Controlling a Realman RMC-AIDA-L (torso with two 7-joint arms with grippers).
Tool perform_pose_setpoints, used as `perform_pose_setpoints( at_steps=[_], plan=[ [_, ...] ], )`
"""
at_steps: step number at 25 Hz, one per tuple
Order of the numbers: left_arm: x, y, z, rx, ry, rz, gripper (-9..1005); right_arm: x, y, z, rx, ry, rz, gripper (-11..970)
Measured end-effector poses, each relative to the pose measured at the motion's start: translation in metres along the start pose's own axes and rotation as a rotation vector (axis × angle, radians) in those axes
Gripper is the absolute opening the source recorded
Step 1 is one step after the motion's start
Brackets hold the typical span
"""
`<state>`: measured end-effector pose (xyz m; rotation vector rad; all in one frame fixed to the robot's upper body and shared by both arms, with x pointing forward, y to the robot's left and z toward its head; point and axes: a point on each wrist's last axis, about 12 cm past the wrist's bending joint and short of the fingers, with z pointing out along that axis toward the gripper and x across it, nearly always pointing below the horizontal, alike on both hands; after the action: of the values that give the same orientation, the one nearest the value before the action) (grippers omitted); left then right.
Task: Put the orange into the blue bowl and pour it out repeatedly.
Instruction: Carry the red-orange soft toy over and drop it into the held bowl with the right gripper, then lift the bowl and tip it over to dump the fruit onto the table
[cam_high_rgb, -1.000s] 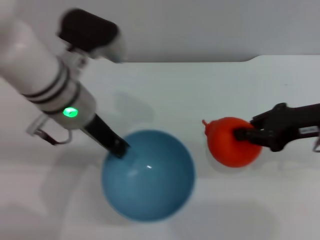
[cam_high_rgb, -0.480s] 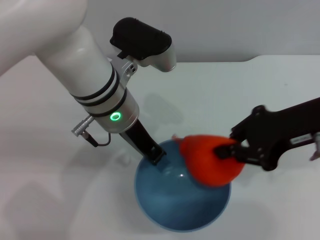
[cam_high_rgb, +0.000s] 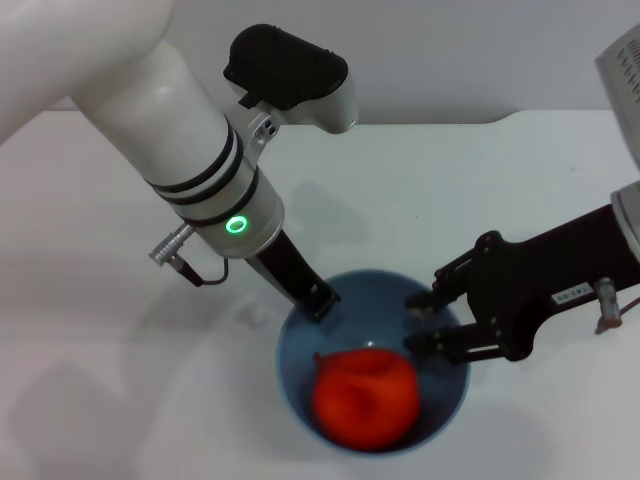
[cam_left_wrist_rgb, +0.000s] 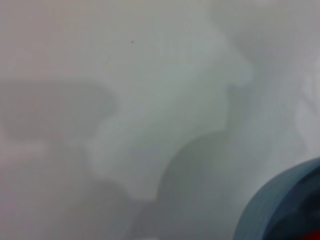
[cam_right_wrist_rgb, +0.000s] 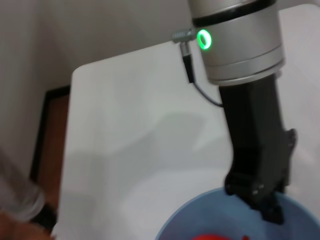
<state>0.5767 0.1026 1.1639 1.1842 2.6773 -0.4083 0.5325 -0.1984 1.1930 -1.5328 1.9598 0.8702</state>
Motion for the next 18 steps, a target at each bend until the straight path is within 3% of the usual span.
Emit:
perform_pose_setpoints(
  at_steps=[7,13,15,18],
  plan=[
    [0.003,0.014,-0.001,-0.045,-0.115,-0.013,-2,0.017,-0.017,-0.035,0.155,-0.091,0.208,436],
    [0.021,0.029,-0.021,-0.146,-0.386,-0.016,-2,0.055,-0.026,-0.062,0.299,-0.065,0.431,514],
    [0.037,0.033,-0.033,-0.221,-0.547,-0.004,-2,0.072,-0.028,-0.069,0.334,-0.06,0.537,514],
    [0.041,0.033,-0.035,-0.245,-0.591,0.007,-1,0.081,-0.029,-0.073,0.348,-0.064,0.589,513]
  ],
)
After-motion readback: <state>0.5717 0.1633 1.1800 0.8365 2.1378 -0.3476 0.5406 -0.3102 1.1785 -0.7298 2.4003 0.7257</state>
